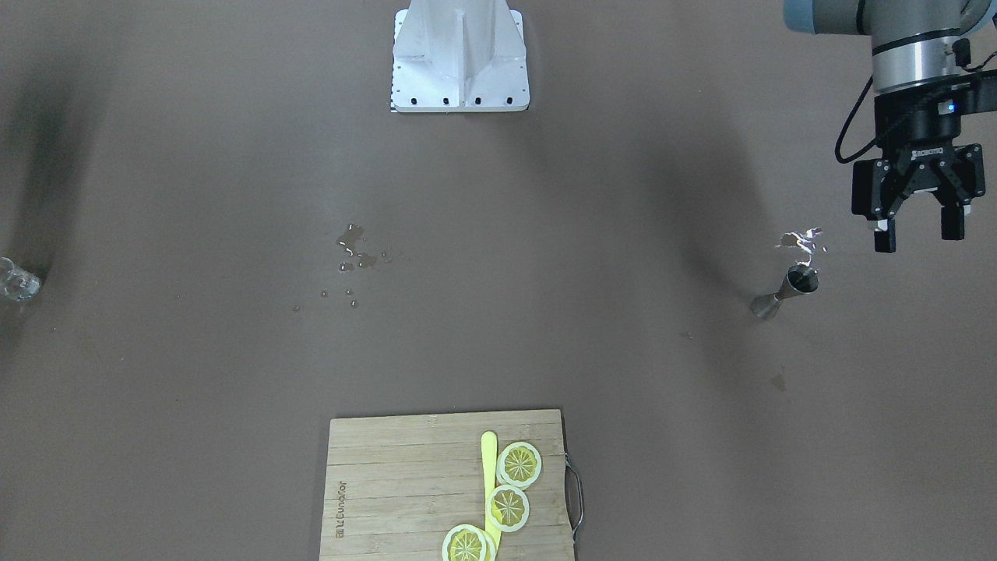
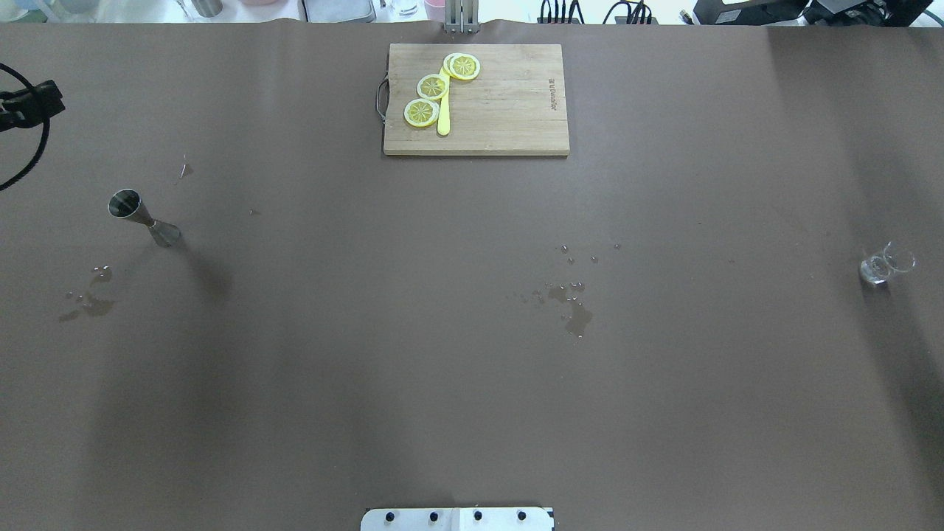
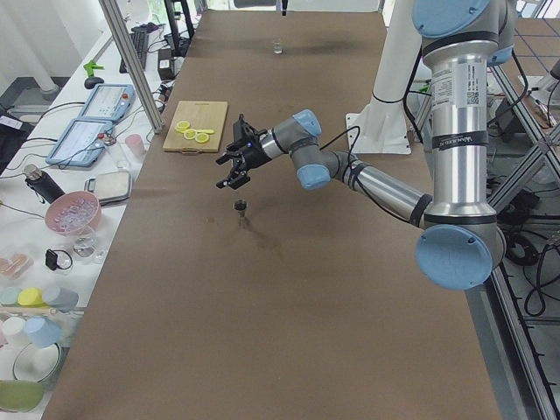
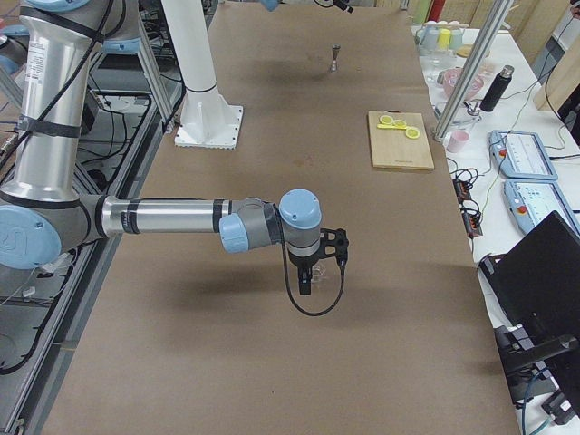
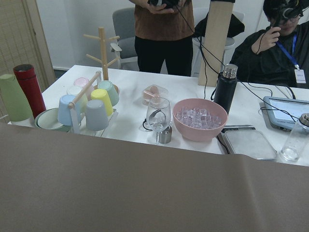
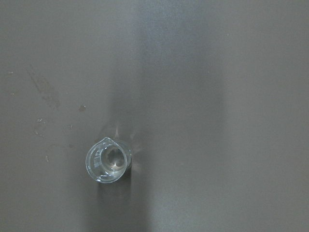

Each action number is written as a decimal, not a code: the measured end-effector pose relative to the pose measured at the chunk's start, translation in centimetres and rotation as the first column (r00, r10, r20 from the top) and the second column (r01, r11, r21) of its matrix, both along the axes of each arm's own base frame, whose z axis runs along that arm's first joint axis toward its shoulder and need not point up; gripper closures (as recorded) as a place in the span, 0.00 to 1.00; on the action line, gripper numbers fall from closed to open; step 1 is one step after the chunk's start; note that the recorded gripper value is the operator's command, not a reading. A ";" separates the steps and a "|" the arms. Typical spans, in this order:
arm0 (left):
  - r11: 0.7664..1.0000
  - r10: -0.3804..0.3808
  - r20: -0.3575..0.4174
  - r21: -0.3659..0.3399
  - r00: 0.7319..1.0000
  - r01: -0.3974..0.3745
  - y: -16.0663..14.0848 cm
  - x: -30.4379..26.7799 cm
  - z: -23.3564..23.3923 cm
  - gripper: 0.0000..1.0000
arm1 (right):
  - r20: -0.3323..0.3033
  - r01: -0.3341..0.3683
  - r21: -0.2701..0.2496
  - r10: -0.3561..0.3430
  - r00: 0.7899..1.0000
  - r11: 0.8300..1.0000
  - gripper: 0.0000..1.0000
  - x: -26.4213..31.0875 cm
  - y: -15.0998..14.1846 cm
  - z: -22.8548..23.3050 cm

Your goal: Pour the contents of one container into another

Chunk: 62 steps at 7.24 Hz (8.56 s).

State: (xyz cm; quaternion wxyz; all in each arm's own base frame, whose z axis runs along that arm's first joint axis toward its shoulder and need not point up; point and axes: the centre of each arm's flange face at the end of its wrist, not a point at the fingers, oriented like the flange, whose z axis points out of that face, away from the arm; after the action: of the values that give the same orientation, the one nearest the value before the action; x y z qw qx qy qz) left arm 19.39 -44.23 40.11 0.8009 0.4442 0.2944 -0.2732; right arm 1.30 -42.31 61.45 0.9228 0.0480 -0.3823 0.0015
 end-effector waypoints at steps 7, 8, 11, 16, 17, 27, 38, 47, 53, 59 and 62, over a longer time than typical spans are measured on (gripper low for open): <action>0.981 -0.168 0.026 0.108 0.985 0.164 7.7 14.2 9.5 0.03 | -0.001 0.000 0.010 0.000 1.000 1.000 0.00 0.0 -0.2 -0.3; 0.981 -0.173 0.011 0.094 0.985 0.171 8.0 14.9 10.9 0.03 | 0.000 0.001 0.010 -0.001 1.000 1.000 0.00 0.0 -0.1 -0.3; 0.979 -0.191 0.018 0.072 0.981 0.189 7.6 16.3 13.9 0.03 | 0.000 0.001 0.010 -0.001 1.000 1.000 0.00 -0.1 -0.1 -0.2; 0.974 -0.221 0.054 0.066 0.974 0.218 4.9 18.9 15.4 0.03 | 0.002 0.001 0.015 -0.001 1.000 1.000 0.00 0.0 -0.1 -0.4; 0.971 -0.236 0.061 0.065 0.970 0.232 3.9 19.5 15.6 0.03 | 0.003 -0.001 0.017 0.001 1.000 1.000 0.00 -0.1 -0.2 -0.5; 0.965 -0.259 0.076 0.065 0.963 0.255 1.8 21.1 16.0 0.31 | 0.076 -0.024 0.210 0.009 0.997 0.977 0.00 -5.3 -3.3 1.1; 0.966 -0.252 0.071 0.067 0.965 0.248 2.1 21.3 15.8 0.63 | 0.035 -0.075 0.373 0.067 0.997 0.925 0.00 -9.7 3.4 -1.2; 0.971 -0.231 0.049 0.079 0.972 0.227 2.7 21.6 13.5 1.00 | -0.017 -0.123 0.385 0.140 0.990 0.915 0.00 -12.9 6.9 1.5; 0.982 -0.143 0.145 0.145 0.979 0.122 2.7 21.9 7.3 1.00 | 0.013 -0.216 0.399 0.230 0.973 0.891 0.00 -12.8 8.3 6.3; 0.967 0.046 0.260 0.232 0.965 -0.109 3.7 23.5 0.1 1.00 | 0.037 -0.273 0.448 0.288 0.957 0.851 0.00 -16.7 8.1 9.4; 0.919 0.165 0.270 0.306 0.949 -0.247 3.5 25.5 -4.4 1.00 | 0.045 -0.272 0.459 0.284 0.958 0.846 0.00 -18.0 7.3 10.0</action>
State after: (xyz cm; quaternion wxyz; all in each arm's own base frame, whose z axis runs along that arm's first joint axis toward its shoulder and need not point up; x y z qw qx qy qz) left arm 44.93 -40.73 35.66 0.7673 0.5700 0.2836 -0.0770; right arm -16.66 -35.02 71.44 0.8794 0.3202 -0.3495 0.0438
